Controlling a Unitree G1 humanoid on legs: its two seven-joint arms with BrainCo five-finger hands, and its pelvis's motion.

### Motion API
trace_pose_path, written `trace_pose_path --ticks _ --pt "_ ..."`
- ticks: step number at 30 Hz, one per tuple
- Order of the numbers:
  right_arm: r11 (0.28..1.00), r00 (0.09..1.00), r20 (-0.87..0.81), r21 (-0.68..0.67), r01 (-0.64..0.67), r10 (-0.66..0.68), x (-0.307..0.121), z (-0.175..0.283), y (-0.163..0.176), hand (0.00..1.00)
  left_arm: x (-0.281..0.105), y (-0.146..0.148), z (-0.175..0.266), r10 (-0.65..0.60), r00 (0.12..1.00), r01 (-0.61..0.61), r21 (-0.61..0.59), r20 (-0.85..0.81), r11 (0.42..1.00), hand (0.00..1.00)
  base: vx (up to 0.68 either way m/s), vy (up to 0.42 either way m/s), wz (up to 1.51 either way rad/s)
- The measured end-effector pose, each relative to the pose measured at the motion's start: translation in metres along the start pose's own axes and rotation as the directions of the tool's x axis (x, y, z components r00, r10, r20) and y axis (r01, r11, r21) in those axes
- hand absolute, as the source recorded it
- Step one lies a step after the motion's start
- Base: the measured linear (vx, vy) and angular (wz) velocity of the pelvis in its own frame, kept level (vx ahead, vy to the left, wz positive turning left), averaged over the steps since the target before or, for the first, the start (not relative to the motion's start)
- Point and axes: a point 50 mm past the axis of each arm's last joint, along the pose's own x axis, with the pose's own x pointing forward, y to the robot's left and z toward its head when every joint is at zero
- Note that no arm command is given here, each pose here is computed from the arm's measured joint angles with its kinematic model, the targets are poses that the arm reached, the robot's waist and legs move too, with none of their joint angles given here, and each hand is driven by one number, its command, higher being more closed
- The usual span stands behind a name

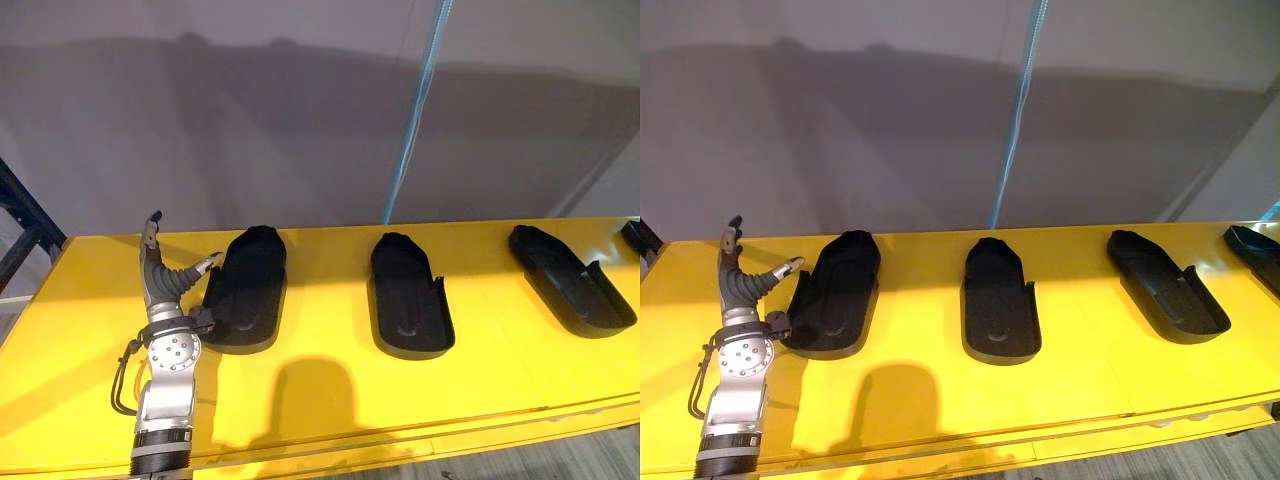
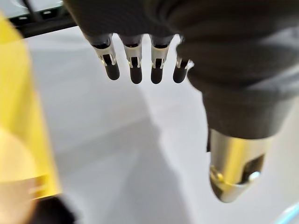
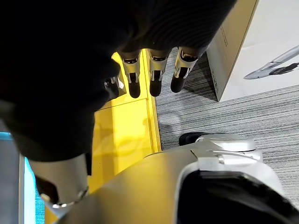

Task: Walk over and take plastic housings, then place them on the shelf

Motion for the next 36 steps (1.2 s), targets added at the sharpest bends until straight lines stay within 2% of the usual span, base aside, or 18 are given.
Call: trace_pose_path --ticks 6,10,14,15,22,29,36 --pt "1.000 1.000 -0.027 0.017 0.005 -0.005 0.000 -0.006 -0.001 0.00 -0.019 0.000 0.027 -0.007 0.993 0.014 -0.057 0.115 0.998 0.00 -0.01 0.001 0.06" --pt "1.000 0.999 -0.038 0.018 0.005 -0.004 -0.001 -0.009 0.000 0.00 -0.042 -0.006 0.043 -0.085 0.981 0.105 -0.109 0.172 0.988 0.00 0.00 0.001 0.04" --pt "1.000 0.999 -0.040 0.016 0.004 -0.004 -0.001 -0.009 0.000 0.00 -0.058 -0.012 0.041 -0.145 0.979 0.166 -0.147 0.142 0.975 0.00 -0.01 0.001 0.03" --pt "1.000 0.999 -0.040 0.016 0.004 -0.004 -0.001 -0.009 0.000 0.00 -0.061 -0.013 0.039 -0.163 0.977 0.184 -0.157 0.134 0.970 1.00 -0.01 0.000 0.05" --pt "1.000 0.999 -0.051 -0.001 -0.002 0.002 -0.001 -0.011 0.003 0.00 -0.090 -0.025 0.031 -0.277 0.959 0.282 -0.214 0.056 0.935 1.00 0.00 -0.003 0.11" --pt "1.000 0.998 -0.063 -0.019 -0.001 0.000 -0.002 -0.015 0.004 0.00 -0.111 -0.031 0.021 -0.327 0.945 0.307 -0.269 -0.030 0.913 1.00 -0.03 0.002 0.05" --pt "0.999 0.998 -0.063 -0.037 0.004 -0.007 -0.002 -0.015 0.005 0.00 -0.131 -0.045 0.006 -0.432 0.896 0.388 -0.297 -0.100 0.873 1.00 -0.03 0.002 0.07"
